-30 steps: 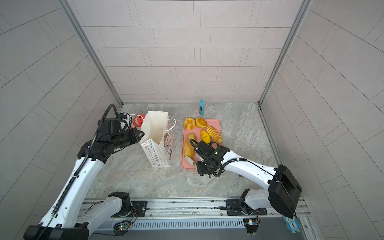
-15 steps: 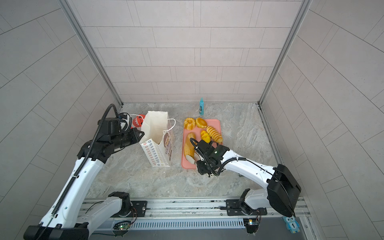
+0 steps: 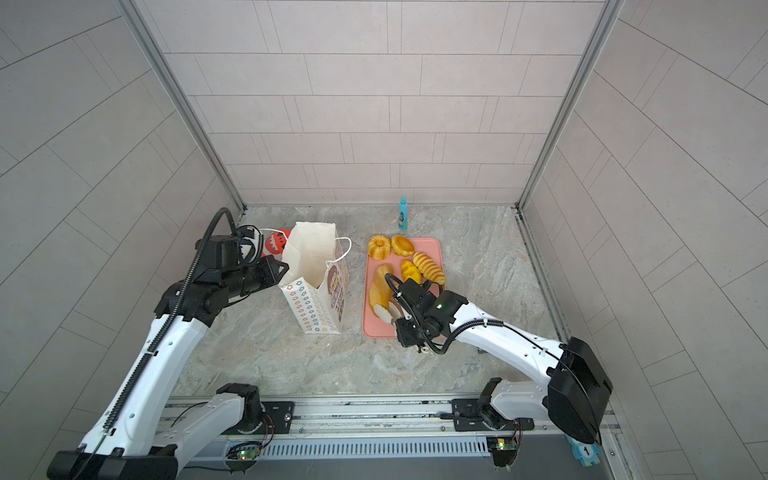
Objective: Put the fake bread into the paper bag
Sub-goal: 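Squeeze the tongs shut on the long loaf and lift it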
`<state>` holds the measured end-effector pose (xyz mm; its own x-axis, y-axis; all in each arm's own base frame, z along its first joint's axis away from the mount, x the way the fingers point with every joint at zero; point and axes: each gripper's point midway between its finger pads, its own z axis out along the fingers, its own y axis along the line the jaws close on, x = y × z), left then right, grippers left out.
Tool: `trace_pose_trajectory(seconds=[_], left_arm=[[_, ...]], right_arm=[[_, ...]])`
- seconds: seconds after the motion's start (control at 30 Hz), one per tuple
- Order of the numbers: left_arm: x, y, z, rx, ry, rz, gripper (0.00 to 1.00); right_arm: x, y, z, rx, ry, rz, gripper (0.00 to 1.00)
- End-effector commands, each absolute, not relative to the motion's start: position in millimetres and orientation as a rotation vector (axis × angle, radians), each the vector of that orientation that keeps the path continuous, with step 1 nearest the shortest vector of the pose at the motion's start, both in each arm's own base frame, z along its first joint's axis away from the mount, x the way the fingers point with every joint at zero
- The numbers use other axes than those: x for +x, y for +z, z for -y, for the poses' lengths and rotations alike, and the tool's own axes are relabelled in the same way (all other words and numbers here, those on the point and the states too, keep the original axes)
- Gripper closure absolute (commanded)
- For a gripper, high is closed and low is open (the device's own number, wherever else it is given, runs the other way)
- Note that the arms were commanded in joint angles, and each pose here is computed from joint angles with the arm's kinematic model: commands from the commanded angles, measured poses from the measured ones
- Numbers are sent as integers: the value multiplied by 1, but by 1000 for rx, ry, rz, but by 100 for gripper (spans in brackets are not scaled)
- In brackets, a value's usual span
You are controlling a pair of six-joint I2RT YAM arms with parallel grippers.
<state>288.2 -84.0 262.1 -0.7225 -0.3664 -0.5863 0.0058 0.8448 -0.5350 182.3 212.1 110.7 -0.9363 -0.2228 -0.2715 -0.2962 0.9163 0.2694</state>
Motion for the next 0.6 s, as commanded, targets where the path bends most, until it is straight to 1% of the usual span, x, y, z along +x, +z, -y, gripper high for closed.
trace_pose_trajectory(seconds=[0.0,0.57], left_arm=[[287,265,83,-255,-668,-2285,89],[288,265,83,-260,-673,-2287,88]], right_arm=[[187,121,-208,-336,458,-2794,73],[193,157,-199,-308,492,-2650,77]])
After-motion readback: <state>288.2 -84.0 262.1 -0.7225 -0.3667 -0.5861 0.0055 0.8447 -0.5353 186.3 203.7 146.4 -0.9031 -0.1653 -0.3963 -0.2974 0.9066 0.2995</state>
